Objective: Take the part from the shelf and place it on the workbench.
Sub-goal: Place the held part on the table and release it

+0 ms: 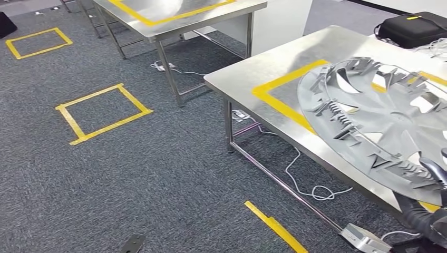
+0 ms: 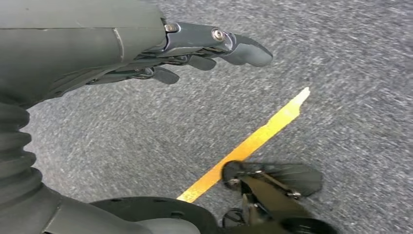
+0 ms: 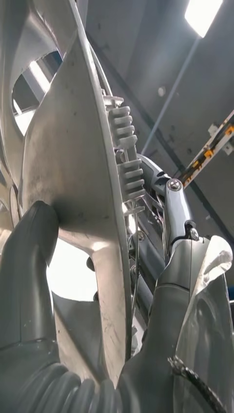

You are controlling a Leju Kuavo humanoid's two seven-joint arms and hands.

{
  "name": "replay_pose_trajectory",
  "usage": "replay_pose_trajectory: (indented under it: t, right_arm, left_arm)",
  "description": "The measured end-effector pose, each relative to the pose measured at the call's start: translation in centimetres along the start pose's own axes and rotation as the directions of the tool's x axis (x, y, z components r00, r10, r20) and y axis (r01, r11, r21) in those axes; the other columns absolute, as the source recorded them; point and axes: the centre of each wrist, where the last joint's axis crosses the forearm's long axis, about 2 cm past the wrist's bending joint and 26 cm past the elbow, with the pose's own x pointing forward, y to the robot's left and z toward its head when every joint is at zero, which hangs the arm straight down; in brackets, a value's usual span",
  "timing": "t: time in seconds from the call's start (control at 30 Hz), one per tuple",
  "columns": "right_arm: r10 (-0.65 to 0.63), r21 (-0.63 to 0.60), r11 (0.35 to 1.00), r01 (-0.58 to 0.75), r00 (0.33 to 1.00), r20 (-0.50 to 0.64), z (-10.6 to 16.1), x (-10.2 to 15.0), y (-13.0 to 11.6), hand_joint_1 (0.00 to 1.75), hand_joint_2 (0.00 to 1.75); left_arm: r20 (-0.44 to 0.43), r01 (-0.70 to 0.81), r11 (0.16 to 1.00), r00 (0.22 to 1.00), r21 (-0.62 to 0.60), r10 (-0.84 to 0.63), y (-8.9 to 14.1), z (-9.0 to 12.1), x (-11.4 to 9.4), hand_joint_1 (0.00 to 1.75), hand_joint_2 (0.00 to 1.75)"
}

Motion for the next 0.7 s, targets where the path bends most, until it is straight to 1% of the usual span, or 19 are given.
replay_pose_trajectory:
  t: [0.7]
  right_arm:
    - [-0.020,0.031,0.999,0.020,1.000,-0.010,0.55,-0.19,0.81,1.75,1.75]
  left_arm:
    - [0.008,0.001,1.000,1.000,0.007,-0.001,0.08,-0.12,0.24,0.00,1.75]
